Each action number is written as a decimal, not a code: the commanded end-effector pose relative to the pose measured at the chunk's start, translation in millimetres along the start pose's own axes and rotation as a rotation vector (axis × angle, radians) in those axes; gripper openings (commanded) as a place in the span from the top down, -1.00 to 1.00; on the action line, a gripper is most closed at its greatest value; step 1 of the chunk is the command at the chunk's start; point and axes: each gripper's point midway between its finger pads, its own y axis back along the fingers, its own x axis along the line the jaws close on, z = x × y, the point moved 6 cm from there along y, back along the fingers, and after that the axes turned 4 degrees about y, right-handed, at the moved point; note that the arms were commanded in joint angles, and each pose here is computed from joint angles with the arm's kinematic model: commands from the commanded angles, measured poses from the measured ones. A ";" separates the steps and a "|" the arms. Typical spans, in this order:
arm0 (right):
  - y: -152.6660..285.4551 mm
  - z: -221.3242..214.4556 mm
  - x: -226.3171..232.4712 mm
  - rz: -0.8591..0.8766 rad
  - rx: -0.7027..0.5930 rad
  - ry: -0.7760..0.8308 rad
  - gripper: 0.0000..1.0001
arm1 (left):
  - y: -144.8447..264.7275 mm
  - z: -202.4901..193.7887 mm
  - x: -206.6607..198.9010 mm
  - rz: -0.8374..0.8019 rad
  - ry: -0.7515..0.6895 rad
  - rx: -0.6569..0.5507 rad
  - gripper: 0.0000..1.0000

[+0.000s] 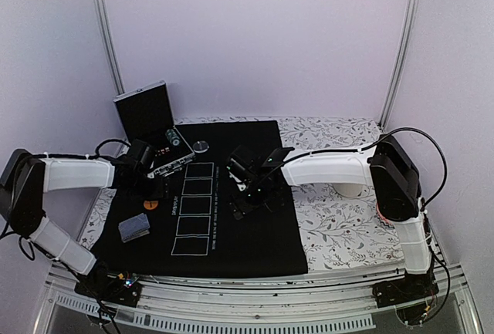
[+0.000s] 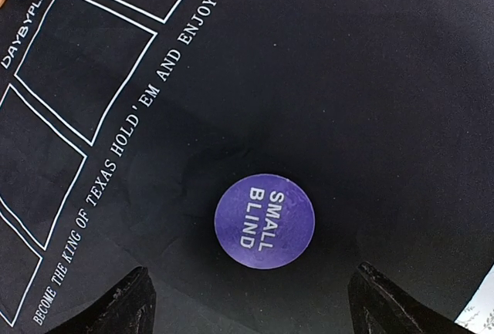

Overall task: Distribute texas hold em gaming equipment
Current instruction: Pick up the dealer button from the poker table mat.

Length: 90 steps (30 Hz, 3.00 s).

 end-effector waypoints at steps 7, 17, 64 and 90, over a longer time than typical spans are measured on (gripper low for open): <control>31.4 11.6 0.8 0.032 -0.066 0.049 -0.84 | 29.3 107.0 -98.3 -0.263 -0.200 -0.284 -0.54; 72.1 -10.2 -21.5 0.005 -0.085 0.029 -0.89 | -79.1 194.4 -148.4 -0.226 -0.299 -0.083 -0.67; 80.1 -39.7 -24.3 0.054 -0.053 -0.032 -0.89 | -170.2 128.6 -137.8 -0.117 -0.708 0.282 -0.17; 105.0 -41.6 -29.1 0.076 -0.147 -0.044 -0.91 | -68.3 154.3 -169.2 -0.204 -0.627 0.055 0.59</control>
